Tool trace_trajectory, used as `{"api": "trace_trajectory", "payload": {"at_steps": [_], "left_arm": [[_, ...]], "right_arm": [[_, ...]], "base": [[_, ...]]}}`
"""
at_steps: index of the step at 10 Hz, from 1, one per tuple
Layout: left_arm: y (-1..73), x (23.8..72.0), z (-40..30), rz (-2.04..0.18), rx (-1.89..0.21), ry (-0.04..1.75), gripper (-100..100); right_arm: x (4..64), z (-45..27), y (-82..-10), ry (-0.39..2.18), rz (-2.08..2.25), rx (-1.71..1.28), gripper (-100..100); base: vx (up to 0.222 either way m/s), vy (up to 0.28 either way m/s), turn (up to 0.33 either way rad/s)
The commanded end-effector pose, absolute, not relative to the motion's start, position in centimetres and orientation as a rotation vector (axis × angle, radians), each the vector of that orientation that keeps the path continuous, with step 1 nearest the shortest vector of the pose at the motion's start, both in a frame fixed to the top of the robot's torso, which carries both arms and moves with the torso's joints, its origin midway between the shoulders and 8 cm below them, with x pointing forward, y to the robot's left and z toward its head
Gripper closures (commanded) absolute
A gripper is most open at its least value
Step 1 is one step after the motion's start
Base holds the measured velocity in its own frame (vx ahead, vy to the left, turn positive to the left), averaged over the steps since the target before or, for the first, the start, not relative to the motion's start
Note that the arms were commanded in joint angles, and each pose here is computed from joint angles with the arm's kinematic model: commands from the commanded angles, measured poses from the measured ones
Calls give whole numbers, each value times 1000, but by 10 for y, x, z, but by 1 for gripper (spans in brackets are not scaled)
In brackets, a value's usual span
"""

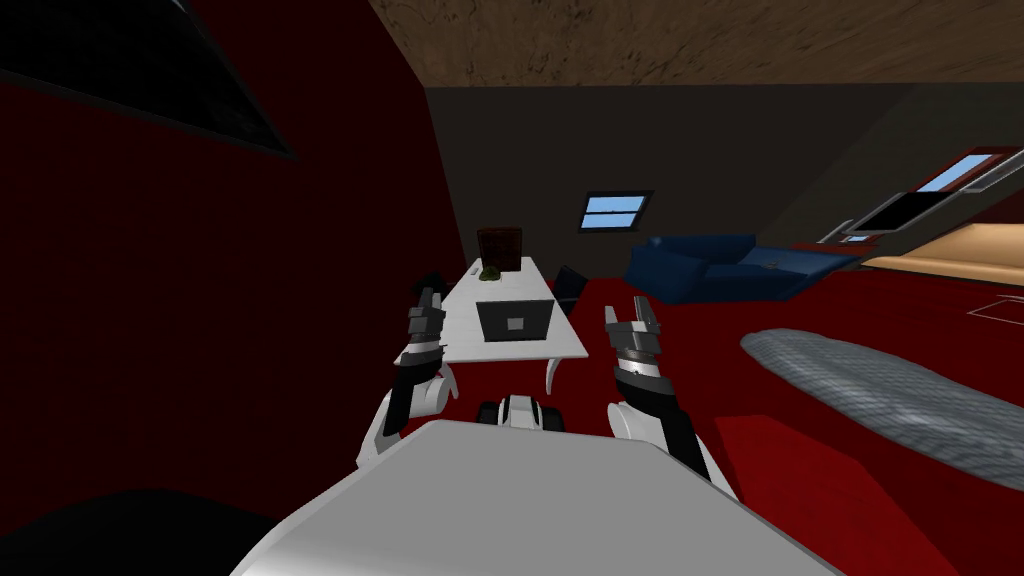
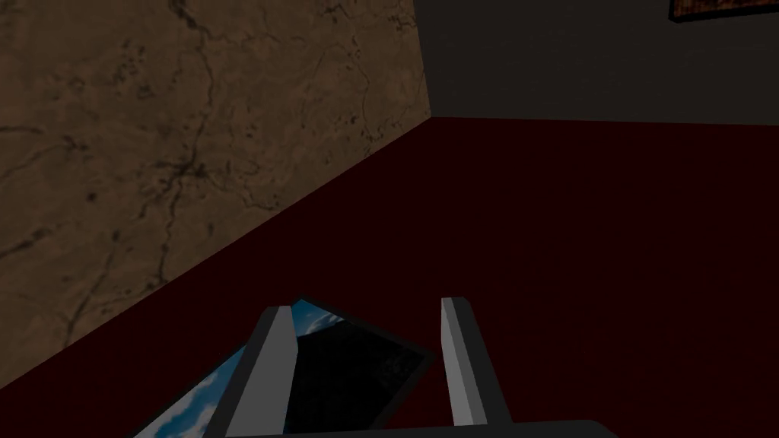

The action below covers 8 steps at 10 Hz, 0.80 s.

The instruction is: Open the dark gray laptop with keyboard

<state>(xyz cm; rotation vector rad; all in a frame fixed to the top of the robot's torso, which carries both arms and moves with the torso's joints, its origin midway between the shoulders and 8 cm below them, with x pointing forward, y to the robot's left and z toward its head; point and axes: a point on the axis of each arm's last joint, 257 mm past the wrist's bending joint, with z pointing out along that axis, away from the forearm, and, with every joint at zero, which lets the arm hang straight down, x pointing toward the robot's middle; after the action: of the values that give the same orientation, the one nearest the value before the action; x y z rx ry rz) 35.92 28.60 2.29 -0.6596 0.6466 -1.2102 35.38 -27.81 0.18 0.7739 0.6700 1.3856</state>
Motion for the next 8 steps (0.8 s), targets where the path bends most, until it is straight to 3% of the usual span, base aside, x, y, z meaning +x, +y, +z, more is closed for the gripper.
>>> {"api": "trace_trajectory", "payload": {"at_steps": [1, 8], "left_arm": [[283, 362, 21, -1199, -634, 698, -100], [283, 377, 3, -1120, -630, 858, -100]], "right_arm": [[354, 2, -278, 670, 1385, 774, 0], [354, 1, -278, 670, 1385, 775, 0]], "base": [[0, -13, -11], [1, -25, -19]]}}
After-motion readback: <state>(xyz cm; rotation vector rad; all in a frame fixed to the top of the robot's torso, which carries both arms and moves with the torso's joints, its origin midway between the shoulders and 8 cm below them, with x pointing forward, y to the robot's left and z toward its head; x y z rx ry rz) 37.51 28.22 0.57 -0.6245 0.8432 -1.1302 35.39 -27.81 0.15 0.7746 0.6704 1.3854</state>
